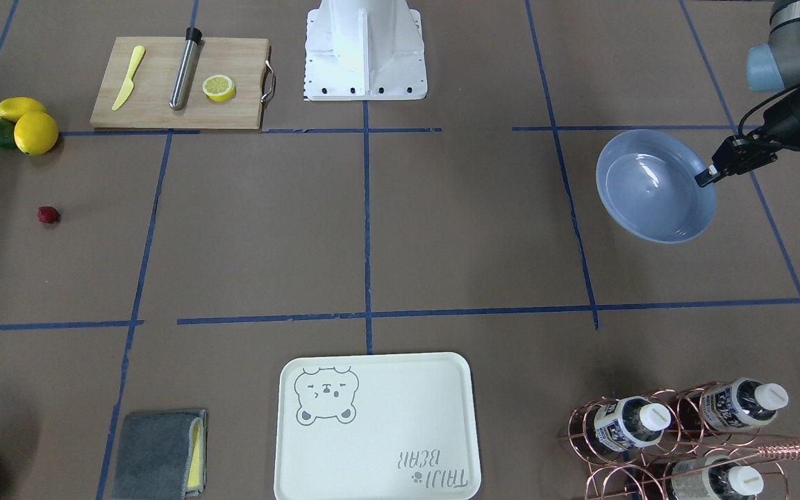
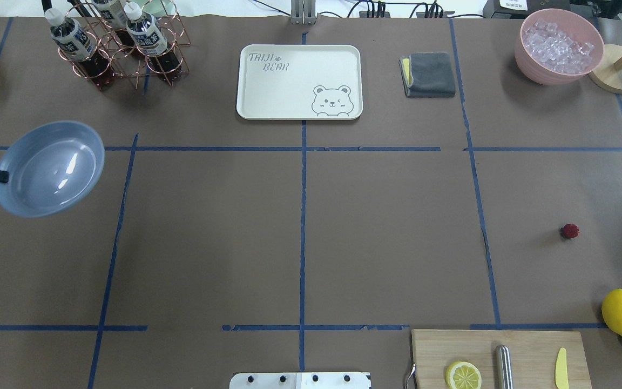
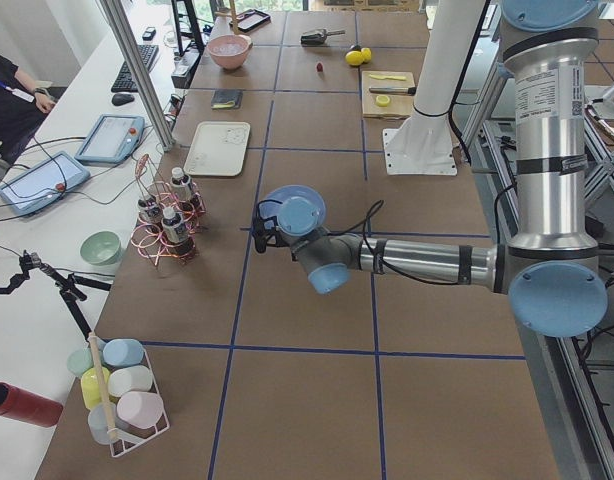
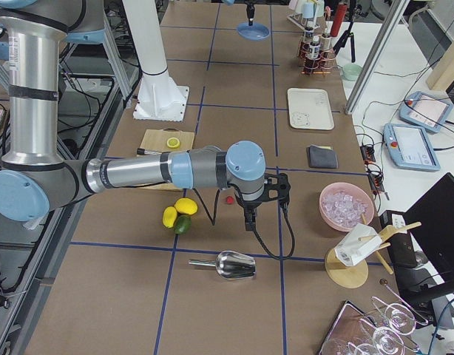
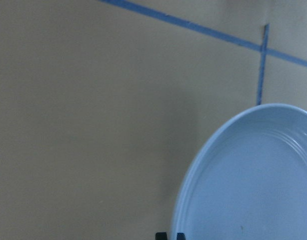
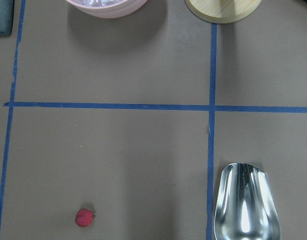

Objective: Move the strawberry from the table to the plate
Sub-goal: 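Lift the plate with the left gripper and carry it to the table center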

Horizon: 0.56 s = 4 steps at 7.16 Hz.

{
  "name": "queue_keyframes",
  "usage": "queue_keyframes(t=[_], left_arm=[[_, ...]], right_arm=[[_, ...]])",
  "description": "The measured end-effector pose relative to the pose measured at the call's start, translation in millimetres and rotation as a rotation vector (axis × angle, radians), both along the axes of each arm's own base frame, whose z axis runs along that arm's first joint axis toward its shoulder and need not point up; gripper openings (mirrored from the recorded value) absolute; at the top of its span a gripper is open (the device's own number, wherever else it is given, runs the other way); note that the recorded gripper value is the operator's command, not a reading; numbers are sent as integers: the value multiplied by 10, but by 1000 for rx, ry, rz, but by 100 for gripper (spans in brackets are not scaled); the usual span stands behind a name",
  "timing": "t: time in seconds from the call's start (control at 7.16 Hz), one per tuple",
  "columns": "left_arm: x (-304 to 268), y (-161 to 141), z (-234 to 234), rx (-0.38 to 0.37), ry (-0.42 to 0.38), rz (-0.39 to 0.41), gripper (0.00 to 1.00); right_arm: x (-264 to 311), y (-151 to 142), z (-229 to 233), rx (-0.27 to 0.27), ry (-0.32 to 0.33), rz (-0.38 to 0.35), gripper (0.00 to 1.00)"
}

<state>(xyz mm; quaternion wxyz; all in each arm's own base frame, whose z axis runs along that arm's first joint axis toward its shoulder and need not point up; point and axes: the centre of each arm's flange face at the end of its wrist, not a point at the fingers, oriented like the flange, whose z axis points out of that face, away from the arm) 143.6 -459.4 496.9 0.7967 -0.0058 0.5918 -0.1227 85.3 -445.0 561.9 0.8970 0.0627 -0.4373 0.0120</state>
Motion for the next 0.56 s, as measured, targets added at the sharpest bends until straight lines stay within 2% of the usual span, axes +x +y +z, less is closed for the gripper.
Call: queue_keyframes(t=[0.14, 0.28, 0.56], left_arm=[[369, -173, -458, -48, 31, -35, 0], [865, -174, -838, -93, 59, -53, 0], [1968, 38, -1534, -190, 104, -80, 0]], right_arm=[[-4, 3, -42, 6, -5, 0, 100], [-14, 2, -65, 11, -14, -3, 100], [-54, -7, -90, 16, -23, -11, 100]])
